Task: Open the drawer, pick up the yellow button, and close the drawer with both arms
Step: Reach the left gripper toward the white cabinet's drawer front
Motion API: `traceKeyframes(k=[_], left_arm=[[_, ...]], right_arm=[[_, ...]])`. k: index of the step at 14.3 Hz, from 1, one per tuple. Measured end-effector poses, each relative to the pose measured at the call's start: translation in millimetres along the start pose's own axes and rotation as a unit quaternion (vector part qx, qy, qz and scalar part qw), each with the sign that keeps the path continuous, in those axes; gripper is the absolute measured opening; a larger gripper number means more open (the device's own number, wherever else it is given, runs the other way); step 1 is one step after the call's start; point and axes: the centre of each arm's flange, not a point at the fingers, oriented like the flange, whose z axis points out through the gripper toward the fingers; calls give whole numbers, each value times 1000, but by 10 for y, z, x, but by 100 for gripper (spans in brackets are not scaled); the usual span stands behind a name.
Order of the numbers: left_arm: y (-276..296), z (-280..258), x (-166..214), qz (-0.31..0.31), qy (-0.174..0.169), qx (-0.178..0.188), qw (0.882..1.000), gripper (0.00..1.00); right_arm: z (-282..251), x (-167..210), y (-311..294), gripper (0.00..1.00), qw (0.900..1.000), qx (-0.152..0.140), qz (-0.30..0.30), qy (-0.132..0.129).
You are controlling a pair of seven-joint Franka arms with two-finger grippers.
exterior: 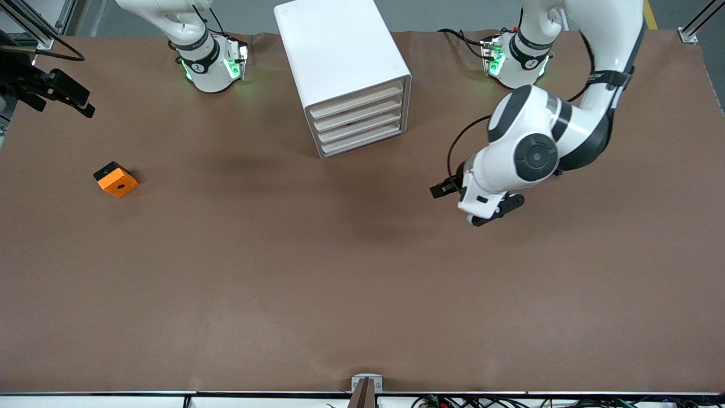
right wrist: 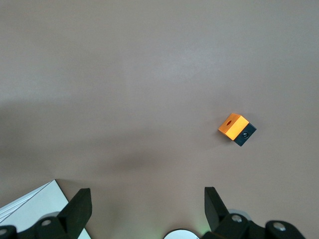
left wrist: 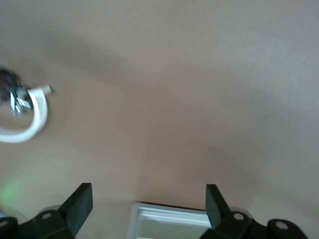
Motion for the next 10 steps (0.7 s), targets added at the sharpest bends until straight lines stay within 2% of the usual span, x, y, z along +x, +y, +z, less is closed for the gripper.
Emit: traceKeyframes(k=[2,4,8,10], left_arm=[[229,107,-170,-74,-12,15,997,100],[387,194,-275,-131,-39,38,990,100],[546,397,-427,-205,-80,96,971,100],[602,425,-508,-238,-110,103,960,100]], right_arm=[[0,1,4,100,1000,0,0,0],[-1,2,9,100,1000,0,1,0],[-2,3,10,100,1000,0,0,1],[-2,4,10,100,1000,0,-1,1]])
